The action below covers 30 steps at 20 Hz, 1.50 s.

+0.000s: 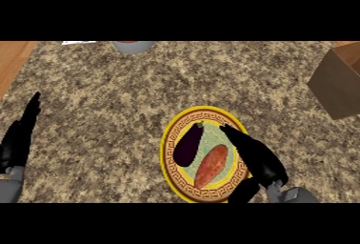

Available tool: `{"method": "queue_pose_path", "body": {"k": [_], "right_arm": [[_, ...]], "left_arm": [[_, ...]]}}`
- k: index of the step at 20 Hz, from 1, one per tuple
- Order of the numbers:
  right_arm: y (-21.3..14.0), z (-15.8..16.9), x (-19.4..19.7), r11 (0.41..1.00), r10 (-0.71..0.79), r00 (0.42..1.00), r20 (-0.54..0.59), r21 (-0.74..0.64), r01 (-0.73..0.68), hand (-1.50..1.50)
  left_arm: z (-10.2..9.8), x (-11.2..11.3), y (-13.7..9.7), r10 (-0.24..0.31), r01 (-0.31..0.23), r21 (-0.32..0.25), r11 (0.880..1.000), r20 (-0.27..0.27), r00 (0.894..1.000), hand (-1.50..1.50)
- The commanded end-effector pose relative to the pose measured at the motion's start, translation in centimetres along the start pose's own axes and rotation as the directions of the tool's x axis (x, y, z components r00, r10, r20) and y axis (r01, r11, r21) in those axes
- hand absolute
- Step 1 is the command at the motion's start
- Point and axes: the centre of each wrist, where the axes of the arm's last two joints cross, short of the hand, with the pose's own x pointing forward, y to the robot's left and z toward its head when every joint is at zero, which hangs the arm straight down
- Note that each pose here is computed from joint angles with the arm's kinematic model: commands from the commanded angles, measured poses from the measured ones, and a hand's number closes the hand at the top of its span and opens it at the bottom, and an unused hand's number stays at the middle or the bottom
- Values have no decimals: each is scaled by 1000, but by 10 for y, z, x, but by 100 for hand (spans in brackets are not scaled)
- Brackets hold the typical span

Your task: Pick the sweet potato from the plate and place it in the cardboard box

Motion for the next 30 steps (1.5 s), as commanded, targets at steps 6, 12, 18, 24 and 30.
{"method": "queue_pose_path", "body": {"k": [6,12,18,24,30], "right_arm": [[26,-7,22,998,-53,993,104,21,52,-150],[2,9,38,1000,-25,991,134,14,23,-150],[22,-15,50,995,36,999,4,88,-36,-150],[36,-17,41,995,24,999,-38,94,-20,-150],[67,-34,29,982,124,992,-1,-141,-123,150]], "left_arm": [[14,1,2,5,-5,7,1000,3,1000,0],[-1,-15,-10,-6,6,-14,1000,-17,1000,0],[2,-1,2,10,-10,2,1000,9,1000,0],[4,-5,-2,-5,6,8,1000,-24,1000,0],[-4,-6,5,-1,1,4,1000,-8,1000,0]]}}
